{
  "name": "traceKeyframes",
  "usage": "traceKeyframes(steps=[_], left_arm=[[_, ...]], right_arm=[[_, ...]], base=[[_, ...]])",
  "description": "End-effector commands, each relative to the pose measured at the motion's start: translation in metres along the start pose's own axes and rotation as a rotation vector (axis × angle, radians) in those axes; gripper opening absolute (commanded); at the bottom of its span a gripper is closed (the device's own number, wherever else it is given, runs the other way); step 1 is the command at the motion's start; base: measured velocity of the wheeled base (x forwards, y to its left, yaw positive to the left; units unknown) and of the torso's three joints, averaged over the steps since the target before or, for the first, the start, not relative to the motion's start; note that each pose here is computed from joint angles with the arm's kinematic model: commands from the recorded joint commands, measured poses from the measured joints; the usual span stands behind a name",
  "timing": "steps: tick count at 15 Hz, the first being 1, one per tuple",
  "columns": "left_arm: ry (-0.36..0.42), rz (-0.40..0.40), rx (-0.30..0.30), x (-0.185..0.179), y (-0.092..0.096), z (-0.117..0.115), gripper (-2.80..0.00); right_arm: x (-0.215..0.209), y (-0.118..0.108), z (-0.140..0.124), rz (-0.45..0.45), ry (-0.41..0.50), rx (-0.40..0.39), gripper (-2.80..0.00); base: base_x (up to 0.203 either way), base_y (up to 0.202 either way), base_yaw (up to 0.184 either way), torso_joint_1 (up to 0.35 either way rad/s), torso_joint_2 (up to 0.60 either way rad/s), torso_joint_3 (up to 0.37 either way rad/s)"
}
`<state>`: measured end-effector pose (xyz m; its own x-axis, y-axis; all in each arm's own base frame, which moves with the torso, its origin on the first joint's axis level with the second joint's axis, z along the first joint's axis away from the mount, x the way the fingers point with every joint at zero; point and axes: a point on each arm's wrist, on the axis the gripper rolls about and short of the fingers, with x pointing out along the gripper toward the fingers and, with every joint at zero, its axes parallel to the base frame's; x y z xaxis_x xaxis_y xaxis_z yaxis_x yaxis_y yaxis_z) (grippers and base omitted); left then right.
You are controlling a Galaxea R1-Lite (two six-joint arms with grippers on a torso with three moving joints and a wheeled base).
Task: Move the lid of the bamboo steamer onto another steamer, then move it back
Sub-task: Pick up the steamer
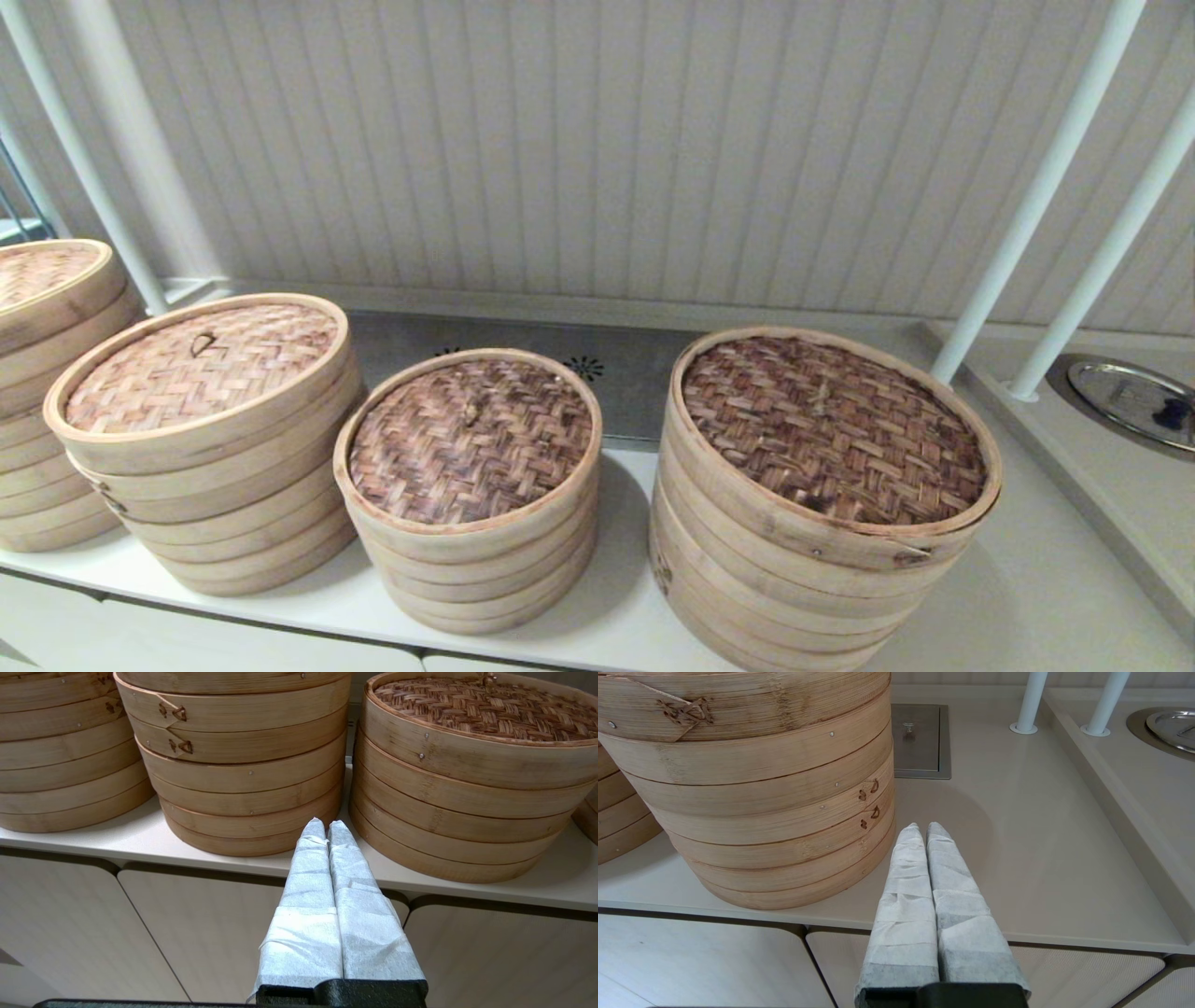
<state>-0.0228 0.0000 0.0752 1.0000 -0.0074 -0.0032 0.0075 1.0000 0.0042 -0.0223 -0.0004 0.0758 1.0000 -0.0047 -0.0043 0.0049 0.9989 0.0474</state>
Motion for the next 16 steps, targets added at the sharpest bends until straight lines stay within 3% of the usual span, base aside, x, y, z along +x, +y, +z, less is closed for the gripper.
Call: traceKeyframes(steps=[1, 12, 16], left_arm=[[-0.002, 0.0, 0.0, 0.0, 0.0, 0.0, -2.8], [-0.007, 0.001, 0.006, 0.0, 0.0, 0.001, -2.8], [-0.096, 0.017, 0.003, -0.016, 0.0, 0.044, -2.8]], right_arm=[[0.0, 0.0, -0.001, 0.0, 0.003, 0.0, -2.8], [0.0, 0.0, -0.001, 0.002, 0.0, -0.001, -2.8], [0.0, 0.0, -0.001, 0.002, 0.0, -0.001, -2.8]], base=[[0.0, 0.0, 0.0, 0.0, 0.0, 0.0], [0.0, 0.0, 0.0, 0.0, 0.0, 0.0], [0.0, 0.0, 0.0, 0.0, 0.0, 0.0]])
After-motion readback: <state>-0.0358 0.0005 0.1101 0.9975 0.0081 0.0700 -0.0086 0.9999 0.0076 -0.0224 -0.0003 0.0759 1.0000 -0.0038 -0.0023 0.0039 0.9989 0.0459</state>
